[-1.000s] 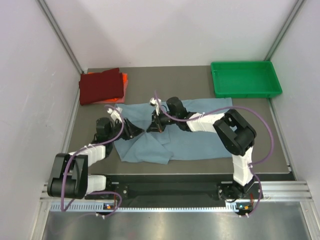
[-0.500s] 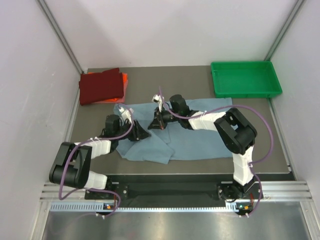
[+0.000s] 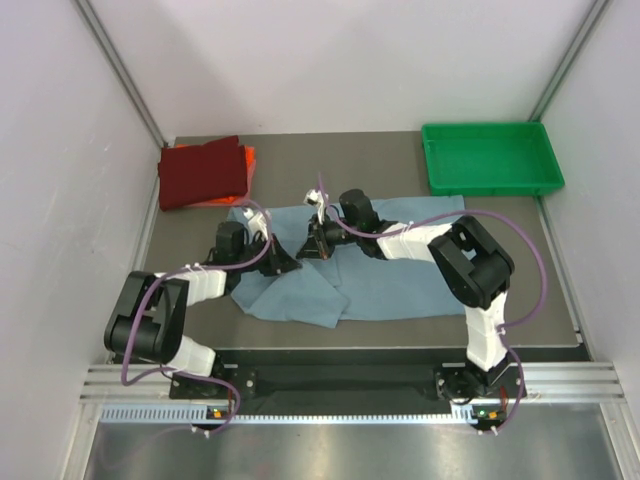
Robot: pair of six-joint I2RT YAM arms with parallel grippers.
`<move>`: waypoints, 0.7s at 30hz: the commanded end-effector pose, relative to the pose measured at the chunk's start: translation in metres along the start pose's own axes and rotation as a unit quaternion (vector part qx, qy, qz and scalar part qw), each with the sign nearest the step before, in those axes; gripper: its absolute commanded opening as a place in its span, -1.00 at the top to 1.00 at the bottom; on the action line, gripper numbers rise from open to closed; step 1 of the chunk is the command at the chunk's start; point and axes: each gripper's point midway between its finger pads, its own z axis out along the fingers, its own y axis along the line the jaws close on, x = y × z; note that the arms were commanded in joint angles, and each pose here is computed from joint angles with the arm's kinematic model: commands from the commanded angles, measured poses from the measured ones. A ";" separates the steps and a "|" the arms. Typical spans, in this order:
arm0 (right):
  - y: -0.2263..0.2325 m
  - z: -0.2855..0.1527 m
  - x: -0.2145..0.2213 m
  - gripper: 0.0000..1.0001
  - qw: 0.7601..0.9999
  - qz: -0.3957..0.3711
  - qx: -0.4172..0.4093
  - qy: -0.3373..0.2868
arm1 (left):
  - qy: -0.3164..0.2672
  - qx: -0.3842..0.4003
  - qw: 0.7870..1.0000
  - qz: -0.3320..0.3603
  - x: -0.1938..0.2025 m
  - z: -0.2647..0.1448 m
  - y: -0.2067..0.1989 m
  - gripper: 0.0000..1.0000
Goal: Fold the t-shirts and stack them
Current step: Fold the tshirt
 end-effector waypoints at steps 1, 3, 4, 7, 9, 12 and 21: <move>0.003 -0.008 -0.022 0.84 1.000 -0.019 0.010 -0.023 | -0.019 0.029 0.999 0.031 -0.022 -0.002 -0.022 1.00; 0.003 -0.017 -0.026 0.57 0.999 -0.011 0.036 -0.029 | -0.028 0.021 0.999 0.027 -0.029 -0.006 -0.025 1.00; -0.005 -0.023 -0.030 0.48 0.997 0.004 0.069 -0.042 | -0.029 0.018 0.999 0.026 -0.030 -0.007 -0.026 1.00; -0.026 -0.048 -0.034 0.22 0.980 0.040 0.182 -0.062 | -0.045 -0.006 0.999 0.021 -0.038 -0.013 -0.026 1.00; -0.031 -0.071 -0.043 0.21 0.964 0.062 0.245 -0.078 | -0.055 -0.029 0.998 0.016 -0.040 -0.016 -0.022 1.00; -0.050 -0.116 -0.037 0.18 0.917 0.139 0.365 -0.086 | -0.067 -0.045 0.996 0.021 -0.046 -0.023 -0.025 1.00; -0.040 -0.289 0.021 0.18 0.671 0.308 0.664 -0.118 | -0.125 -0.066 0.990 0.015 -0.060 -0.038 -0.029 1.00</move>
